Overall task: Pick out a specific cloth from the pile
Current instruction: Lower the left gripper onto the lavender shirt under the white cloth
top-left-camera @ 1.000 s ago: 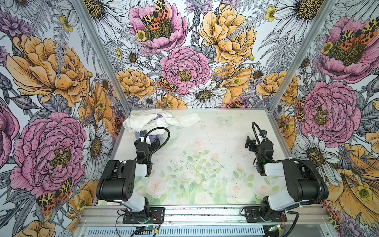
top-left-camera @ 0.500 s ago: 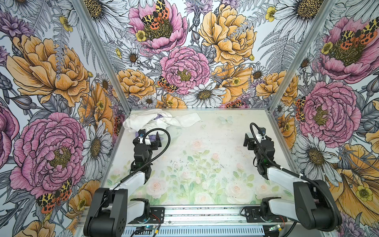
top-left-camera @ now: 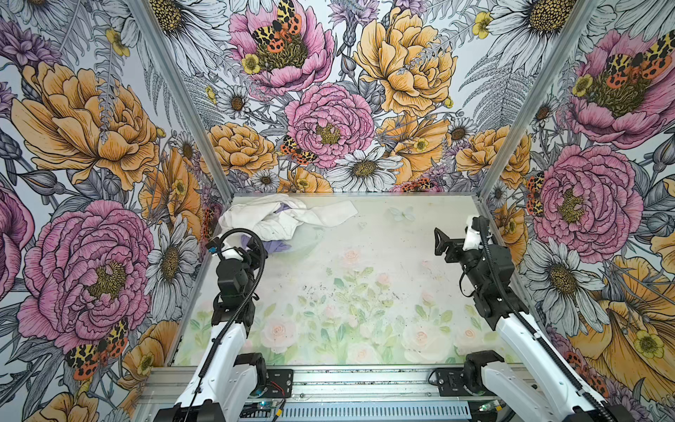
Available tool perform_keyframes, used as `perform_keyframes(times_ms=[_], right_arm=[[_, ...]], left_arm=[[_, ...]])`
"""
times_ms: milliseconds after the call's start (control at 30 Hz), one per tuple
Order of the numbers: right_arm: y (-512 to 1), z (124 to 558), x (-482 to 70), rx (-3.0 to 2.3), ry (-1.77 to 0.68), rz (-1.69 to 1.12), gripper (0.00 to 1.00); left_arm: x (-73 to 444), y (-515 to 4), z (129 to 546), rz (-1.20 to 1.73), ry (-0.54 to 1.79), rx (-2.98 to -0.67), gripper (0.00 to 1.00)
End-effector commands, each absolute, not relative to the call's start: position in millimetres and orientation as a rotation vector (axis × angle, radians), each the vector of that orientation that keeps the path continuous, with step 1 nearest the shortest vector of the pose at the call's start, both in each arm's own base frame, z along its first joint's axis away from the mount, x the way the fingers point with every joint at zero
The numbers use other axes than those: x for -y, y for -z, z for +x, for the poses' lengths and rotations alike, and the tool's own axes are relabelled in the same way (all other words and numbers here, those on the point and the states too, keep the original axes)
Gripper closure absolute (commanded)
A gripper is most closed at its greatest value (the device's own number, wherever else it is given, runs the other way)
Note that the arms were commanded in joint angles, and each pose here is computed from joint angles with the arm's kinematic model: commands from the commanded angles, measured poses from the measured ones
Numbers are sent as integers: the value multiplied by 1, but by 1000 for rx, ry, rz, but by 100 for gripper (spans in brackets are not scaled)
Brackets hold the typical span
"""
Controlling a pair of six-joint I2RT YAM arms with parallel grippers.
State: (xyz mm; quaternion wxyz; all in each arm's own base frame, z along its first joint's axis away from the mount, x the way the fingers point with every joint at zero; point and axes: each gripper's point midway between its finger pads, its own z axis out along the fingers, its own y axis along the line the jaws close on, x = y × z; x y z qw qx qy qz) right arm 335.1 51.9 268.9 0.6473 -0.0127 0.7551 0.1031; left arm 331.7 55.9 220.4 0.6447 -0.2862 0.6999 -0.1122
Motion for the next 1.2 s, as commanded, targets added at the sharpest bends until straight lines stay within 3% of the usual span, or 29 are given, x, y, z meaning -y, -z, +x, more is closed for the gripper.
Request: perform_keyframes(times_ms=[0,300,867,1167], right_arm=[[-277,325,-65,-1732,-345,-35,1],[-284,319,-72,-1722,-407,-33,1],[-273,317,-73,-1743,-400,-43,1],[-269,314,-70,-1756,-374,-50,0]], left_arm=[[-56,-188,334,-802,433,-1637,25],[-69,-153,362,-911,545,-1685,41],[-66,-109,423,-950,587,-1766,51],[-72,-84,421,-1029,492,-1823,56]])
